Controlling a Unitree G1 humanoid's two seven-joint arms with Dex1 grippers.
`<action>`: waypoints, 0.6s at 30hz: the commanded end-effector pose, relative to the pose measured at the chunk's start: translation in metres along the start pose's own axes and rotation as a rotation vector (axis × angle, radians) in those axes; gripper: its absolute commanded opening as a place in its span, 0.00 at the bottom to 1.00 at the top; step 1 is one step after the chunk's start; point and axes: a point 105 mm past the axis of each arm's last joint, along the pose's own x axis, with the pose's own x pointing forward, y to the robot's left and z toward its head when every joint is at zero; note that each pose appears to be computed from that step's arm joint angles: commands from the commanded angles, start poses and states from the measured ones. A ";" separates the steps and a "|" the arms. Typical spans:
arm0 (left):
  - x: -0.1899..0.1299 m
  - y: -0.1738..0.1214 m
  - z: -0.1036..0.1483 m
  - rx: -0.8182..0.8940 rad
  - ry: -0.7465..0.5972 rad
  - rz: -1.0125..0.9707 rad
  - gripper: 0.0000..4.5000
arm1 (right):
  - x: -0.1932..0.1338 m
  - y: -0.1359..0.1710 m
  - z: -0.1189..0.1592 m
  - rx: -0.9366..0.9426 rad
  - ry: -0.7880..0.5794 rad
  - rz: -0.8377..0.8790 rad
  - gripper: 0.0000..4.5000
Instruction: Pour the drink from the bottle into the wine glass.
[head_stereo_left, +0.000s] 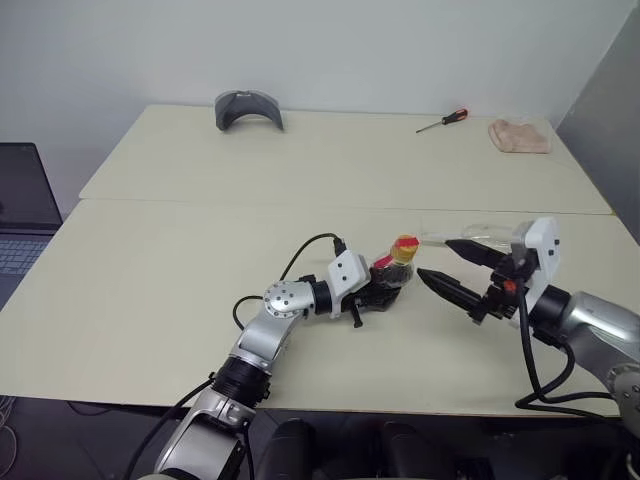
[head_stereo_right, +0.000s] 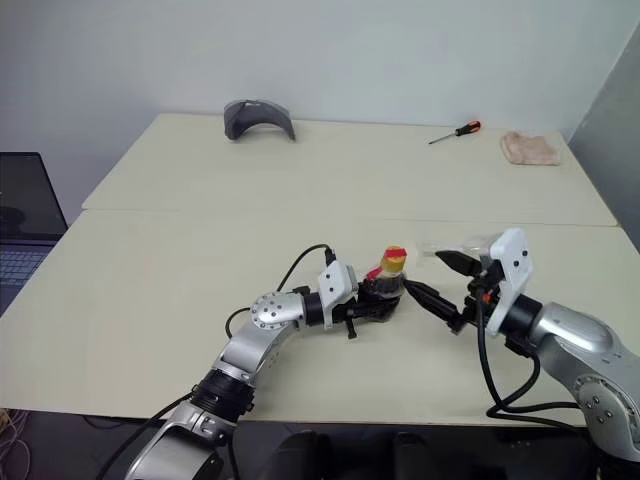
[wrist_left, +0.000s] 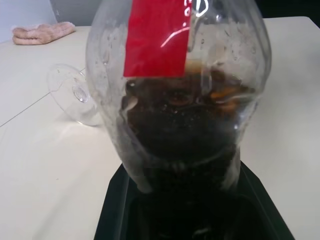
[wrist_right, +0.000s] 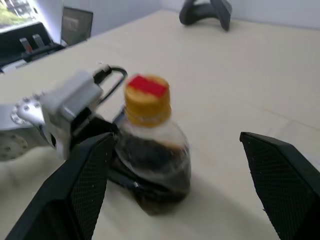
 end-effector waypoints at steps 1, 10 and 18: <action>0.002 0.001 0.017 0.039 -0.060 0.003 0.20 | 0.013 0.011 0.009 -0.004 -0.041 0.021 0.95; 0.004 0.001 0.017 0.038 -0.063 0.007 0.20 | 0.030 0.005 0.009 -0.019 -0.069 -0.015 0.95; 0.004 0.001 0.017 0.037 -0.061 0.008 0.20 | 0.030 -0.005 0.010 -0.012 -0.097 -0.066 0.95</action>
